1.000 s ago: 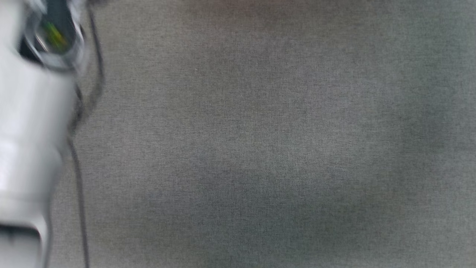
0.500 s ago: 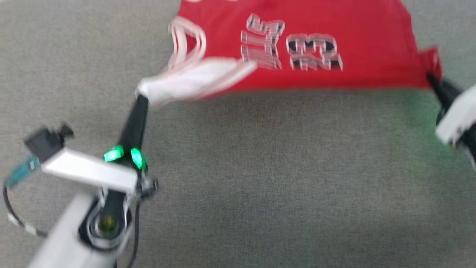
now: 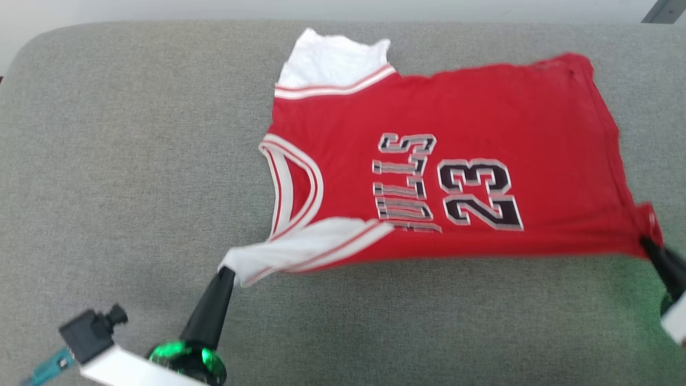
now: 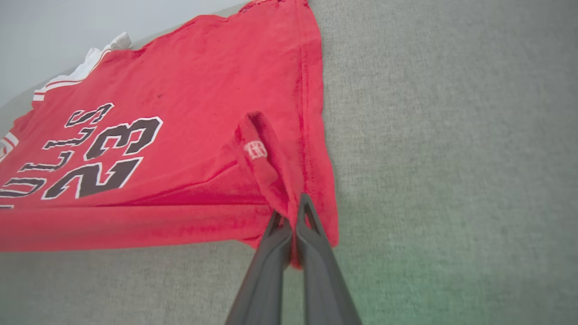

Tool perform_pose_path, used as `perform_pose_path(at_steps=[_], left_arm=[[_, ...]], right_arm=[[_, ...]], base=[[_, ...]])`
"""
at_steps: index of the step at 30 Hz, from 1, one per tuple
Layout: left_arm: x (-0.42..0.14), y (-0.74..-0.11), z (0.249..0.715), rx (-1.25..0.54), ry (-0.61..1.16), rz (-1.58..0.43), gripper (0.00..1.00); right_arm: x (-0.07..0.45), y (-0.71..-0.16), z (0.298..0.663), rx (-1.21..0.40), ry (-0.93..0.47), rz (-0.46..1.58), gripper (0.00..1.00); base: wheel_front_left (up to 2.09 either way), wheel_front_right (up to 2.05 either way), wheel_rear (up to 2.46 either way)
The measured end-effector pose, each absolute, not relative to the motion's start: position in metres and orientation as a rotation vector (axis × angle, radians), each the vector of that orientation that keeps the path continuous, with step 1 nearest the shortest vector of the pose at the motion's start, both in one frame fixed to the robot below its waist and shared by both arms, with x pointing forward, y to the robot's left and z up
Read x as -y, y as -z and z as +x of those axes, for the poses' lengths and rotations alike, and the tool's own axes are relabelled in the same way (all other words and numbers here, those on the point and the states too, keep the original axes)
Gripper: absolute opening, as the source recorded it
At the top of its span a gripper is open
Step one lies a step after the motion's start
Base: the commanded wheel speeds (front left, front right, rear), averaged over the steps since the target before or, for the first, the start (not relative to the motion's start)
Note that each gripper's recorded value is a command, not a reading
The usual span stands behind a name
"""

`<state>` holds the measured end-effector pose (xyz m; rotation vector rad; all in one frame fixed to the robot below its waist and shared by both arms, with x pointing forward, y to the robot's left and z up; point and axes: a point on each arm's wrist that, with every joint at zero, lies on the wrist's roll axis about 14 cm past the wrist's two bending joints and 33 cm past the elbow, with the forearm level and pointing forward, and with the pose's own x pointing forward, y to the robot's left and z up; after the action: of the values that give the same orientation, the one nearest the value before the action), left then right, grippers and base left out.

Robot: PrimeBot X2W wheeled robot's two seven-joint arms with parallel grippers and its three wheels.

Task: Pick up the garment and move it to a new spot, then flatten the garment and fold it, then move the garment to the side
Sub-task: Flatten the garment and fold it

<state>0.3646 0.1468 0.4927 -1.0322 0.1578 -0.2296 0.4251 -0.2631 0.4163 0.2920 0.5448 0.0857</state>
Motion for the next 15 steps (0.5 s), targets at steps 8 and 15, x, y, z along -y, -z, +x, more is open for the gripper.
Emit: perform_pose_path(at_steps=[8, 15], left_arm=[[-0.142, -0.491, 0.348, -0.170, 0.243, -0.985, 0.00], [-0.131, -0.506, 0.382, -0.118, 0.343, -0.884, 0.00]], right_arm=[[0.268, -0.422, 0.387, -0.561, -0.032, 0.349, 0.00], [0.260, -0.439, 0.399, -0.517, -0.024, 0.393, 0.00]], base=[[0.00, 0.00, 0.00], [0.00, 0.00, 0.00]])
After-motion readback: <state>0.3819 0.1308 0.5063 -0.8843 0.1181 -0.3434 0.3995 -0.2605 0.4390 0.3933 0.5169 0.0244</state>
